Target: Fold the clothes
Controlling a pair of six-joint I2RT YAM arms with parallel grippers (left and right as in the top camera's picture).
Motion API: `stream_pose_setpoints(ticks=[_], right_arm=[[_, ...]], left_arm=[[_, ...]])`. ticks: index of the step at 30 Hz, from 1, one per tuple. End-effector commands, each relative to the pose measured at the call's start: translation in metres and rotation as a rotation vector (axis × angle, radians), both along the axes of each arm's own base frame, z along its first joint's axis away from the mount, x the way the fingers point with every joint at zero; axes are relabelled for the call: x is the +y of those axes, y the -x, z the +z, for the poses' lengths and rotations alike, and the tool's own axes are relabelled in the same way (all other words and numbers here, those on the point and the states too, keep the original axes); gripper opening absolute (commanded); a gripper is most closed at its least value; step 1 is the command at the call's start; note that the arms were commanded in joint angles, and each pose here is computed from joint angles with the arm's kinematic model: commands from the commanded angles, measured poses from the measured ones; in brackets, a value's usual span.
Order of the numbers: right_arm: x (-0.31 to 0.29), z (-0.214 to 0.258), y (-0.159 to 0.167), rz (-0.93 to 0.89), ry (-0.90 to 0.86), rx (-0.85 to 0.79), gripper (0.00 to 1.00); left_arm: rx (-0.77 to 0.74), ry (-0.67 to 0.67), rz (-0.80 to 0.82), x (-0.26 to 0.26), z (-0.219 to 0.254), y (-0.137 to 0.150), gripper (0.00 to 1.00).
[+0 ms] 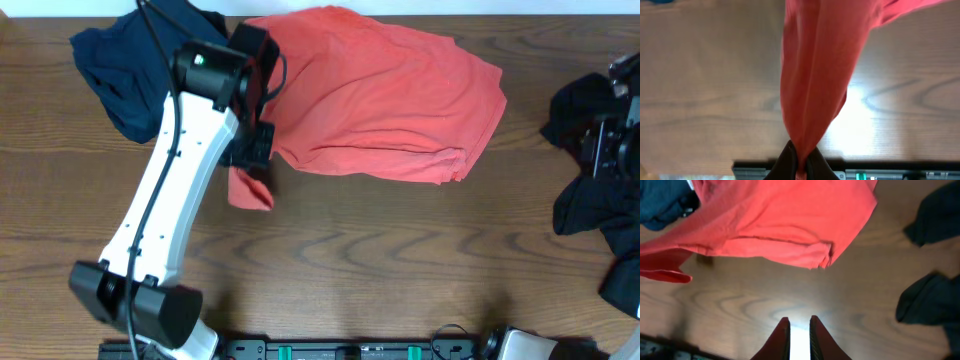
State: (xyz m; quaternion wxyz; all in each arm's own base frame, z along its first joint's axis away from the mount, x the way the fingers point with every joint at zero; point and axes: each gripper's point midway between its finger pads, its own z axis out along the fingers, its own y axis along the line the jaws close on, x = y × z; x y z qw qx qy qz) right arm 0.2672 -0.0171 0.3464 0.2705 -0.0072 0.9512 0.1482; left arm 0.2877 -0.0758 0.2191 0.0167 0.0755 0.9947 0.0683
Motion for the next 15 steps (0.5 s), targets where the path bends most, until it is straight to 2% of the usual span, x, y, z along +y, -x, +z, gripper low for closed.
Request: stream_pose_setpoints(ticks=[1,7,10,15], right_arm=[[-0.001,-0.024,0.005,-0.048,-0.045,0.08,0.14],[0.008,-0.082,0.01,-0.026,-0.103,0.205,0.21],[0.019,-0.114,0.005,0.009,-0.141,0.237,0.39],[0.04,-0.168,-0.011,0.046,-0.147,0.246,0.43]], left_arm=[[0.05,-0.041,0.071,0.011,-0.014,0.021,0.06],[0.14,-0.084,0.141,0.019,-0.077,0.043,0.06],[0.15,-0.09,0.15,0.02,-0.106,0.047,0.06],[0.126,-0.084,0.19,0.021,-0.14,0.048,0.06]])
